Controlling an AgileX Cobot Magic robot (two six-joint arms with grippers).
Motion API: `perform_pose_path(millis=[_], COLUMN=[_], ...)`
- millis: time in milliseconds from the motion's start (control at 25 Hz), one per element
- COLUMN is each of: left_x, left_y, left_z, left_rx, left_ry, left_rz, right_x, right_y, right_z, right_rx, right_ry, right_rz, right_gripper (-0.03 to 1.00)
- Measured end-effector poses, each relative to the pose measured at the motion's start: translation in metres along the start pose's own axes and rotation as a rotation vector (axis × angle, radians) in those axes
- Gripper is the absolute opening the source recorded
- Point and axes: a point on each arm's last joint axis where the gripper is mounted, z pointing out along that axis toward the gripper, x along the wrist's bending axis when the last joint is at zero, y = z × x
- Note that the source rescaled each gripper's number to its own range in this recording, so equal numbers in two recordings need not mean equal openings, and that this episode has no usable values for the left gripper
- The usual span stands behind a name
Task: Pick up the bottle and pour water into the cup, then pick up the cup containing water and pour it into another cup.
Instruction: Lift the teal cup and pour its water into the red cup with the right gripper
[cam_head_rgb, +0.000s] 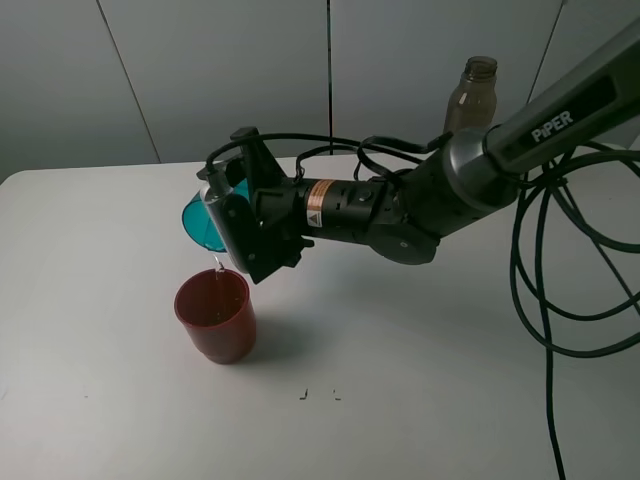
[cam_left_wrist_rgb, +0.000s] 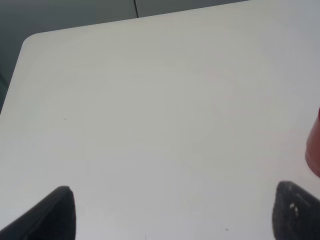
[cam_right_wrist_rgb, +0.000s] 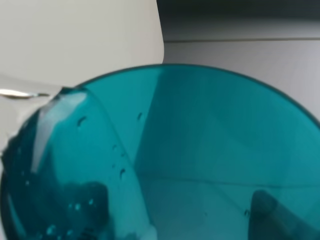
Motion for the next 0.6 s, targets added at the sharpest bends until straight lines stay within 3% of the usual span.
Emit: perform_pose_path(millis=[600], left_x=[0.0], left_y=[0.0], left_z=[0.0], left_rx=[0.0], left_ry=[0.0], left_rz=[0.0], right_x=[-0.0086], right_y=[0.0073], right_z=[0.0008], right_rx=[-0.014], right_ry=[-0.038], right_rz=[-0.146], right_gripper=[0.04])
